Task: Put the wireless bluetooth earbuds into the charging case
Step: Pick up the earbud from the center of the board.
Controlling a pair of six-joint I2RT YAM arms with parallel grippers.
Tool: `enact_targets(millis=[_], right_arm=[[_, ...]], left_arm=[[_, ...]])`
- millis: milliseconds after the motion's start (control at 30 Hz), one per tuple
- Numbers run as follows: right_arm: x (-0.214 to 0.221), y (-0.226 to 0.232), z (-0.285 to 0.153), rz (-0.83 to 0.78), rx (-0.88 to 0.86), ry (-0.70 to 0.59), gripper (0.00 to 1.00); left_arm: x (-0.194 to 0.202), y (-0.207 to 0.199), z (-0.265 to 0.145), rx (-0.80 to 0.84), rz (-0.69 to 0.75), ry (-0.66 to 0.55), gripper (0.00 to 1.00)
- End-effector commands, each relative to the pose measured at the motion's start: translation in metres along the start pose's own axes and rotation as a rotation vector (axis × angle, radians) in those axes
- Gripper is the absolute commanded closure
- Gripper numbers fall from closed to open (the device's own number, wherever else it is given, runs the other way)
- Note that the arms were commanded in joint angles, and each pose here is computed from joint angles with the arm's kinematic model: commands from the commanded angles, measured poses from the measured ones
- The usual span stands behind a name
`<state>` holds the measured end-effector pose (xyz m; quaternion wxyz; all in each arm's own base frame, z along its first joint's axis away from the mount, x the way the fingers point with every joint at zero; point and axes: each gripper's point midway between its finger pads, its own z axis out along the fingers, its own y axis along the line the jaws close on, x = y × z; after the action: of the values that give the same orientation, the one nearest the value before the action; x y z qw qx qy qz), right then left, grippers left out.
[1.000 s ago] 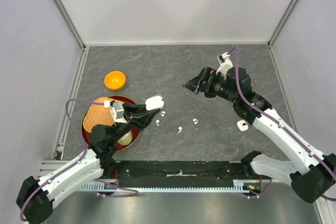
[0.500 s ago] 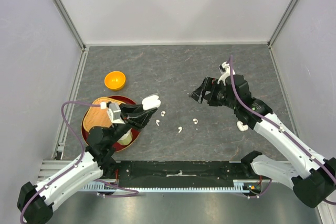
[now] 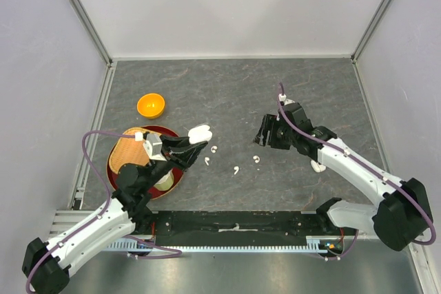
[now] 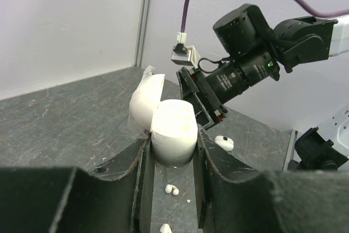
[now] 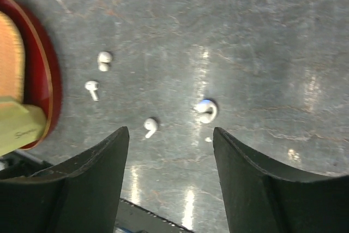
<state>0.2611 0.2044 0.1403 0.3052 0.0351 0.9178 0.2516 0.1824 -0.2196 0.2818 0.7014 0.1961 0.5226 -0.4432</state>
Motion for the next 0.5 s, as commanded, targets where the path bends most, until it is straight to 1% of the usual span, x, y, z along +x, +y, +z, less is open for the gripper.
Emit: enact_targets(millis=[0,100,167,233,333,467], right_arm=[[0.006,-0.030,0.011,-0.027,0.124,-0.006,0.32],[0.017,-0.037,0.021,-0.071,0.141,0.049,0.40],[0.024,-0.045,0.026,-0.086,0.161,0.072,0.43],[0.030,-0.051,0.030,-0.093,0.171,0.084,0.48],[0.037,-0.055,0.036,-0.094,0.165,0.094,0.51],[0.042,-0.058,0.044,-0.092,0.164,0.100,0.51]], left_arm=[[-0.021,-0.001,0.006,-0.005,0.030,-0.056,0.98],[-0.018,-0.002,0.005,0.002,0.024,-0.040,0.98],[-0.017,-0.001,0.004,-0.003,0.022,-0.035,0.98],[-0.016,-0.001,0.004,-0.005,0.020,-0.033,0.98],[-0.016,-0.004,0.004,0.008,0.020,-0.023,0.98],[-0.015,-0.006,0.003,0.021,0.014,-0.017,0.98]])
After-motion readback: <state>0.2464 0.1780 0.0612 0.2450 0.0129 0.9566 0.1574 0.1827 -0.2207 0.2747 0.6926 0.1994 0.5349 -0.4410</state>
